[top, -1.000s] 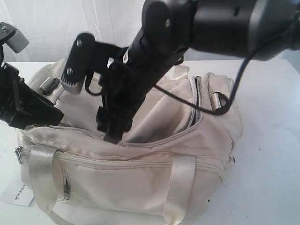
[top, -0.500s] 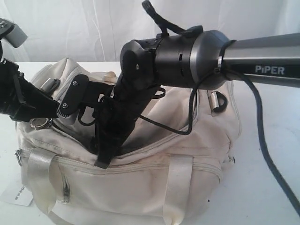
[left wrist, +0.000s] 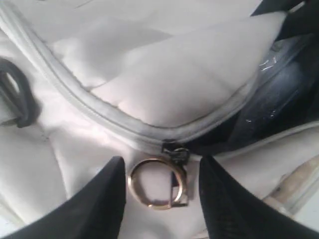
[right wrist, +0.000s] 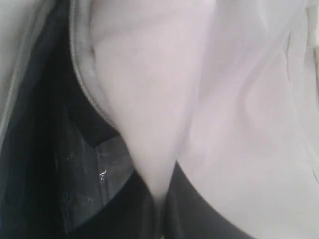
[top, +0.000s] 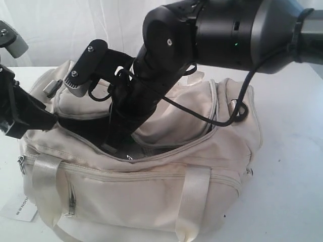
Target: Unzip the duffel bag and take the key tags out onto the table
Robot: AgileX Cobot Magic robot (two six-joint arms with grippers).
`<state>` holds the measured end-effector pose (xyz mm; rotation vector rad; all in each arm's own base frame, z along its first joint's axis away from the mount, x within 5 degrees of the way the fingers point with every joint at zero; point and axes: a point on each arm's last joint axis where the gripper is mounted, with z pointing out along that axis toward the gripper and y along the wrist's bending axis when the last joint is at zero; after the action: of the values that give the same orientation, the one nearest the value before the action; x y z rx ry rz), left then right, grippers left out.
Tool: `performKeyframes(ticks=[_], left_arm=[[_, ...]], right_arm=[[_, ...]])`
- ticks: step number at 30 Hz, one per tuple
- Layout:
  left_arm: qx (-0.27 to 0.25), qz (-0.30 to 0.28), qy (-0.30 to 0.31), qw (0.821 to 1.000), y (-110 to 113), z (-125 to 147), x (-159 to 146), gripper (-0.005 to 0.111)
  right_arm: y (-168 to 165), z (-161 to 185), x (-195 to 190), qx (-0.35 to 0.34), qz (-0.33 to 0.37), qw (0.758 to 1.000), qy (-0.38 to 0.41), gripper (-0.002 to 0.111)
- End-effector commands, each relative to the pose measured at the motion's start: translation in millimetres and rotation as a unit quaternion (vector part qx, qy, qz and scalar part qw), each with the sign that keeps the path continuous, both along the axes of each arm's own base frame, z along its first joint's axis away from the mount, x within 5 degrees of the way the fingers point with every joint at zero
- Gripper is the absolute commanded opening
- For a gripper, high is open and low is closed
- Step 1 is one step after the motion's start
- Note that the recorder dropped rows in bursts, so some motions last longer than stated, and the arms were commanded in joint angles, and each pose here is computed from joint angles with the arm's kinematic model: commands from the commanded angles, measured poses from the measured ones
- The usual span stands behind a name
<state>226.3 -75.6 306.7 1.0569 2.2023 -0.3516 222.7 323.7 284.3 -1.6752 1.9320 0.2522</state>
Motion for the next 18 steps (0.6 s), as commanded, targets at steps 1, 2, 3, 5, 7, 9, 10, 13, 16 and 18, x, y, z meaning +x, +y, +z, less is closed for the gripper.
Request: performKeyframes(ticks=[1,2,3,5,7,9,10,13,16,18], left_arm=[[0.036,-0.031,-0.024,0.999,2.2,-0.6,2.9,0.051],[0.040,-0.037,-0.025,0.998,2.0,-2.1,4.0,0.051],[0.046,-0.045,-0.027,0.998,1.8,-4.4,6.0,0.051],[0.063,-0.072,-0.032,0.995,1.5,-11.0,8.5,0.051],[0.086,-0.109,-0.046,0.989,1.3,-19.3,11.8,0.051],[0.099,-0.149,-0.058,0.982,-0.2,-26.4,13.0,0.051],[0.101,-0.161,-0.060,0.980,-1.0,-29.3,13.7,0.051],[0.102,-0.192,-0.076,0.973,-3.0,-33.0,12.3,0.051],[0.103,-0.198,-0.079,0.972,-3.3,-36.0,11.8,0.051],[0.091,-0.190,-0.079,0.974,-4.5,-36.6,11.8,0.051]], right_arm=[[-3.7,5.2,-1.4,-0.001,-0.004,1.000,-0.002,0.000],[-3.7,5.2,-1.4,-0.001,-0.004,1.000,-0.002,0.000],[-3.8,4.7,-1.5,-0.002,-0.004,1.000,-0.002,0.000],[-4.1,4.5,-1.7,-0.004,-0.004,1.000,-0.001,0.000],[-4.3,4.2,-1.9,-0.005,-0.005,1.000,0.001,0.000],[-4.7,3.9,-2.2,-0.007,-0.005,1.000,0.003,0.000],[-5.0,3.7,-2.4,-0.009,-0.004,1.000,0.004,0.000],[-5.3,3.5,-2.6,-0.011,-0.004,1.000,0.006,0.000],[-5.4,3.4,-2.7,-0.012,-0.004,1.000,0.006,0.000],[-5.4,3.4,-2.7,-0.012,-0.004,1.000,0.006,0.000]])
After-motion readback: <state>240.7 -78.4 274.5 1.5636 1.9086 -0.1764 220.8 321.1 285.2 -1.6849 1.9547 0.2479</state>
